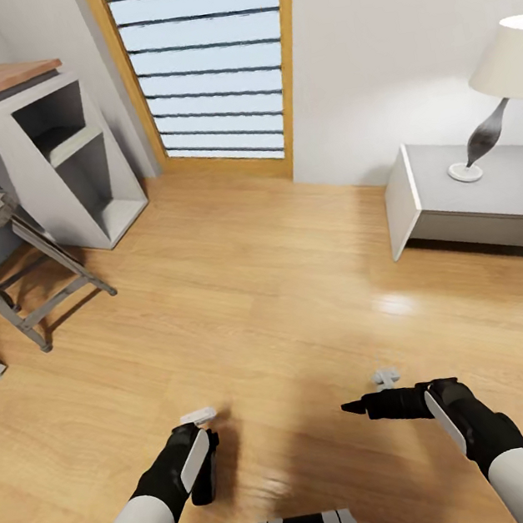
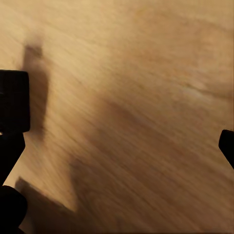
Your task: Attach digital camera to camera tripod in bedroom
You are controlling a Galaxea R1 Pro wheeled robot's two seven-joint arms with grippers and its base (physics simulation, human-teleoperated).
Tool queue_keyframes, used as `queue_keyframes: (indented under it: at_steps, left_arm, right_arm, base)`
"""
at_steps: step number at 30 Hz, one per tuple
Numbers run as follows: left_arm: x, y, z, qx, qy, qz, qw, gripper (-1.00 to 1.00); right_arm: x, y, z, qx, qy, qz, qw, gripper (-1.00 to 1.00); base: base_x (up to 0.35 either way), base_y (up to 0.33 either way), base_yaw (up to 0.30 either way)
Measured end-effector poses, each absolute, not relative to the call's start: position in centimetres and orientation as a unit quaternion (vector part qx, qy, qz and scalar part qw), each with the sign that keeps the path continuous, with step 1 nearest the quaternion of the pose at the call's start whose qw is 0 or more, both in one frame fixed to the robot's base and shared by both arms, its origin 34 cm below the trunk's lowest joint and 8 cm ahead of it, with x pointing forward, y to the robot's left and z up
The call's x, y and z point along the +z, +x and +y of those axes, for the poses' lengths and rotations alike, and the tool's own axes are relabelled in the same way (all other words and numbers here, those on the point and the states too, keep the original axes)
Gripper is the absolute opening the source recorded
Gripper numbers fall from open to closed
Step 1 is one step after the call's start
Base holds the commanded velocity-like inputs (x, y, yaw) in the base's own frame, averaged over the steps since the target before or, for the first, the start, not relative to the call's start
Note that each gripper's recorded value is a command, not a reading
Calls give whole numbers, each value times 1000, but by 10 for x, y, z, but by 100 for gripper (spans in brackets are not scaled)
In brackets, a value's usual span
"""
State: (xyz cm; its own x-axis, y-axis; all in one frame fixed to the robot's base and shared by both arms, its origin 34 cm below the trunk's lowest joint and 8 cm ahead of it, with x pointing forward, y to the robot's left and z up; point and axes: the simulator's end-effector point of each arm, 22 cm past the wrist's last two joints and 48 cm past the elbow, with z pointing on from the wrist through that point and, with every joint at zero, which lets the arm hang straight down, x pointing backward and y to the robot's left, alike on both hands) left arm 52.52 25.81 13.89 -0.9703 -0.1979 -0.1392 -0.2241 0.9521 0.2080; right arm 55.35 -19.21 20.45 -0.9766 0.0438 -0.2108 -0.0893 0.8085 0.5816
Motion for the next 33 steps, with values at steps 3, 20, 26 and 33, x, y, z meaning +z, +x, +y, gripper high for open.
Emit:
queue_keyframes:
  at_steps: [3, 20, 26, 33]
  left_arm:
    - [134, 522, 258, 112, -107, 986, 54, 100]
    - [125, 517, 256, 113, -107, 987, 45, 100]
    - [125, 517, 256, 113, -107, 987, 45, 100]
    - [125, 517, 256, 113, -107, 987, 45, 100]
  right_arm:
    - [198, 550, -192, 309, -10, 945, 102, 100]
    - [186, 543, -193, 307, -6, 947, 91, 100]
    - [186, 543, -193, 307, -5, 947, 91, 100]
    - [186, 543, -193, 307, -5, 947, 91, 100]
  base:
    - [0, 0, 0]
    - [0, 0, 0]
    - [0, 0, 0]
    - [0, 0, 0]
